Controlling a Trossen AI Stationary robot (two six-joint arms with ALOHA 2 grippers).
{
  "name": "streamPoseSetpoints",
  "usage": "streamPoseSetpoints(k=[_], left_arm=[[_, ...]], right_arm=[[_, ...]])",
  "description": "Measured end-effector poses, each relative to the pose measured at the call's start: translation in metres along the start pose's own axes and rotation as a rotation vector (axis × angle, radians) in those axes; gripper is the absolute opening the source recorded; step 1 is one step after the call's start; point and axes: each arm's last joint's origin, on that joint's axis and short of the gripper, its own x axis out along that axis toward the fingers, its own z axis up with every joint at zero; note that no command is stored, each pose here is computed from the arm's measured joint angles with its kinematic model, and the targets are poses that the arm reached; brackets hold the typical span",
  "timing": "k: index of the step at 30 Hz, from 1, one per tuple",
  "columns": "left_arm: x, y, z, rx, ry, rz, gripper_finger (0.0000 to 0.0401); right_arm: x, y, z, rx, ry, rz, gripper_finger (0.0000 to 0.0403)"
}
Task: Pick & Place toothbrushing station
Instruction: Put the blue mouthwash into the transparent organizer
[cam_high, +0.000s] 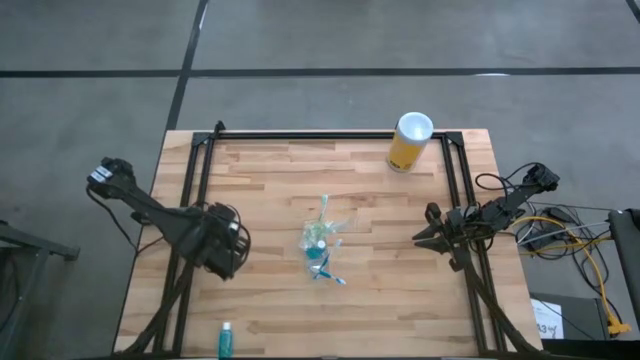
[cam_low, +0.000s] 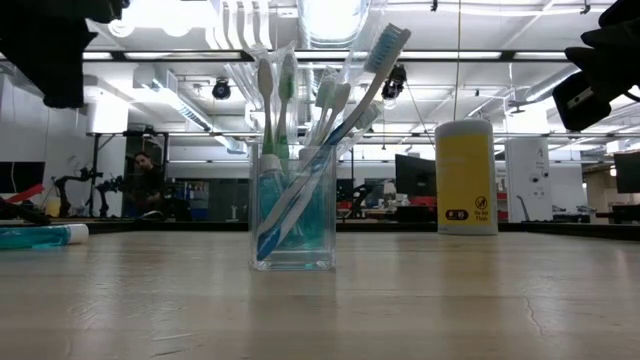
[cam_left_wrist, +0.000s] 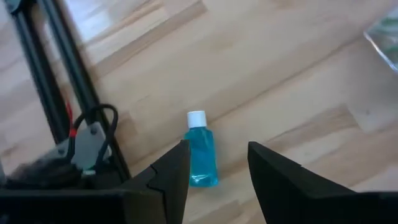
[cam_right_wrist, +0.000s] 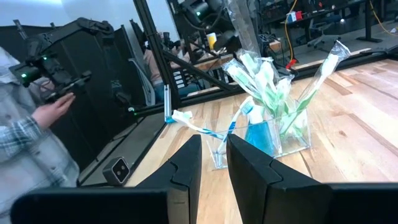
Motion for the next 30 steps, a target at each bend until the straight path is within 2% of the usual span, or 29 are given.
streamPoseSetpoints(k=[3,8,13,17,21,26,30], left_arm=[[0.0,-0.001,0.003,0.066,0.005,-0.035,0.0165],[0.006,-0.001,0.006,0.06,0.014,-0.077,0.0165],[0.022,0.009,0.006,0.056,0.155,-0.079,0.0165],[0.036,0.02,0.006,-0.001,0.206,-0.122,0.0165],[0.04,0.028,0.01,-0.078,0.158,-0.202,0.0165],[0.045,0.036,0.017,-0.184,0.142,-0.229,0.0165],[0.05,0.035,0.019,-0.214,0.142,-0.24,0.0165]], right_arm=[[0.0,0.0,0.0,0.0,0.0,0.0,0.0075],[0.0,0.0,0.0,0.0,0.0,0.0,0.0075],[0.0,0.0,0.0,0.0,0.0,0.0,0.0075],[0.0,0.0,0.0,0.0,0.0,0.0,0.0075],[0.0,0.0,0.0,0.0,0.0,0.0,0.0075],[0.0,0.0,0.0,0.0,0.0,0.0,0.0075],[0.0,0.0,0.0,0.0,0.0,0.0,0.0075]])
